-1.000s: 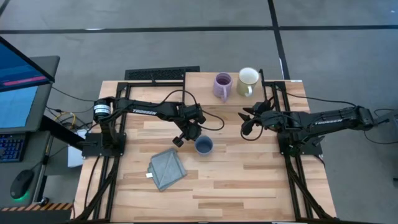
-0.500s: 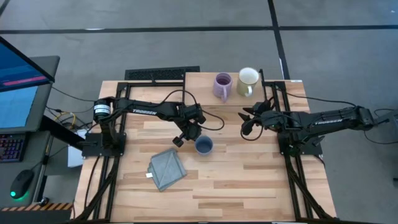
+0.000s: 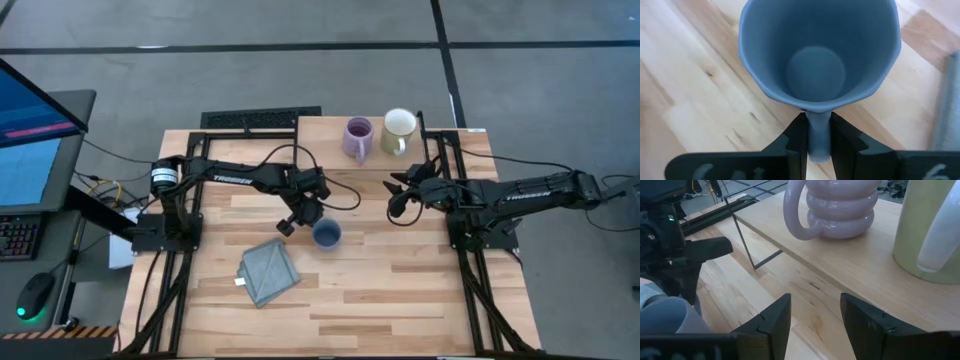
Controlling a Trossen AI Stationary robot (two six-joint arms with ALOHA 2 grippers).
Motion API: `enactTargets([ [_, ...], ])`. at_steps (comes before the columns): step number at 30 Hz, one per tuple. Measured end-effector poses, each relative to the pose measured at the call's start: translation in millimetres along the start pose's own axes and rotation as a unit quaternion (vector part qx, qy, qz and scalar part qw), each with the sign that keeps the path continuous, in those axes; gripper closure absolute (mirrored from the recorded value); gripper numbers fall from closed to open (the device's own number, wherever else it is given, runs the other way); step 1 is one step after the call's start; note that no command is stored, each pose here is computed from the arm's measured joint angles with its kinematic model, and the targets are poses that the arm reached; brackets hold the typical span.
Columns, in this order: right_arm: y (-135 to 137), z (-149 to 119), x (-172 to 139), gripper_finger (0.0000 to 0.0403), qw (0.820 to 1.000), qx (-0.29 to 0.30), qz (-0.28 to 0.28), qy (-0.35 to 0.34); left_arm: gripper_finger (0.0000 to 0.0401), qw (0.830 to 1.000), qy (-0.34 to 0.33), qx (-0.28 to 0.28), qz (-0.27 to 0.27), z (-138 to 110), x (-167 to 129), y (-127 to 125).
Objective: Stack small to large cups/mugs on shelf
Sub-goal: Put the blue mug on the shelf
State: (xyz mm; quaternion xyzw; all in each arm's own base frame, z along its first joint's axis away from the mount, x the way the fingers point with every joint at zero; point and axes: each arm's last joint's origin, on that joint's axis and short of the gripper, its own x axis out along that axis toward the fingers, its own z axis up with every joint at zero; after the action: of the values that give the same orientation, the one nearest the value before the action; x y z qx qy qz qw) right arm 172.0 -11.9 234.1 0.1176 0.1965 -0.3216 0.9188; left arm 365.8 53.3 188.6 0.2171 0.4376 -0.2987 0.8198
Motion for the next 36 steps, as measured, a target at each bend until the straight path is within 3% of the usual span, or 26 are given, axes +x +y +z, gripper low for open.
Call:
enactTargets([
  [10,-0.1,-0.2,0.1,0.021,1.0,-0.001,0.0,0.001,0.036,1.0,0.017,0.008,-0.009,5.9,-8.0,1.9],
  [17,-1.0,-2.7,0.0,0.021,1.0,-0.009,-0.002,0.013,0.036,0.998,0.009,-0.047,0.028,9.4,-8.7,8.1],
  [27,-0.6,-2.9,0.0,0.021,1.0,-0.009,0.005,0.017,0.036,0.991,-0.01,-0.124,0.041,14.1,-8.3,10.0],
  [36,-1.0,-3.6,-0.1,0.021,1.0,-0.013,0.004,0.02,0.036,0.989,0.012,-0.11,0.098,32.6,-17.8,13.9],
])
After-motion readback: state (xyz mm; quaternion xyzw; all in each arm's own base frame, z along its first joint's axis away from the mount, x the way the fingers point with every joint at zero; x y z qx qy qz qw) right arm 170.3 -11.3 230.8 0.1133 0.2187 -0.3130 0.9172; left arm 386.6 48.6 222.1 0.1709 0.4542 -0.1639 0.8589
